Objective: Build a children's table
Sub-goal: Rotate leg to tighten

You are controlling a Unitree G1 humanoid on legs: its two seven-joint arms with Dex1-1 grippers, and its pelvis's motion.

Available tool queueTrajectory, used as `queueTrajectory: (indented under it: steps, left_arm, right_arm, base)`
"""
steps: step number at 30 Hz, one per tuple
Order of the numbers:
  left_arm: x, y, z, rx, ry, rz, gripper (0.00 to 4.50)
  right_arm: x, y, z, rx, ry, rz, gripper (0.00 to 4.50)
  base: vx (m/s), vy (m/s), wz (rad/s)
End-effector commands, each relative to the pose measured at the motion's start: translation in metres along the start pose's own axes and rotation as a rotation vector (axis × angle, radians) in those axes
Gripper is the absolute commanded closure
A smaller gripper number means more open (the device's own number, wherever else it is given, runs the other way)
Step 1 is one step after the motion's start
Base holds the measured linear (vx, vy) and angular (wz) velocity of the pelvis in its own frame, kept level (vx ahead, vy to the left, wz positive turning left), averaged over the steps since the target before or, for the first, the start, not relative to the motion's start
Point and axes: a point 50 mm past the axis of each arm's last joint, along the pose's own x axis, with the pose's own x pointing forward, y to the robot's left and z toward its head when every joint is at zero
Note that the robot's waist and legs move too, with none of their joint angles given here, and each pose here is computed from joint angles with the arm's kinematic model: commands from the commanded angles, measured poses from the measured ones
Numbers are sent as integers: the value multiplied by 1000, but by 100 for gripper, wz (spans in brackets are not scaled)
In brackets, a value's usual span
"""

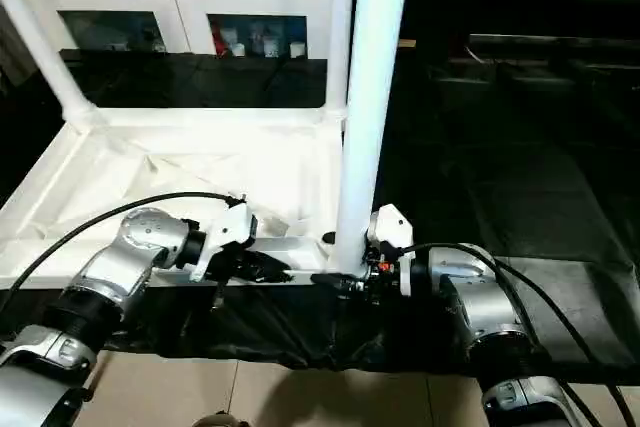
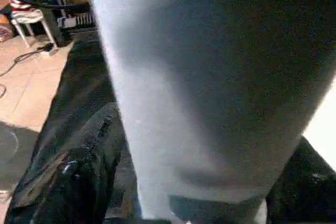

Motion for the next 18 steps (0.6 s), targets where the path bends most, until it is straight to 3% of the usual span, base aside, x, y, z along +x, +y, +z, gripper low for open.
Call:
queueTrajectory:
  steps: [1,5,13,18]
  left_arm:
    - [4,0,13,48,-55,-17,450]
    - [2,0,12,44,-54,-27,450]
    - [1,2,12,36,-58,-18,450]
    - [10,17,17,5,-63,160,450]
  right_arm:
    - [9,10,-2,3,16,90,136]
    - [7,12,-3,7,26,113,169]
    - [10,16,-7,36,18,111,188]
    - [23,8,-10,96,-28,-77,190]
  base:
    - [0,0,0]
    - [0,0,0]
    - [0,0,0]
    - [0,0,0]
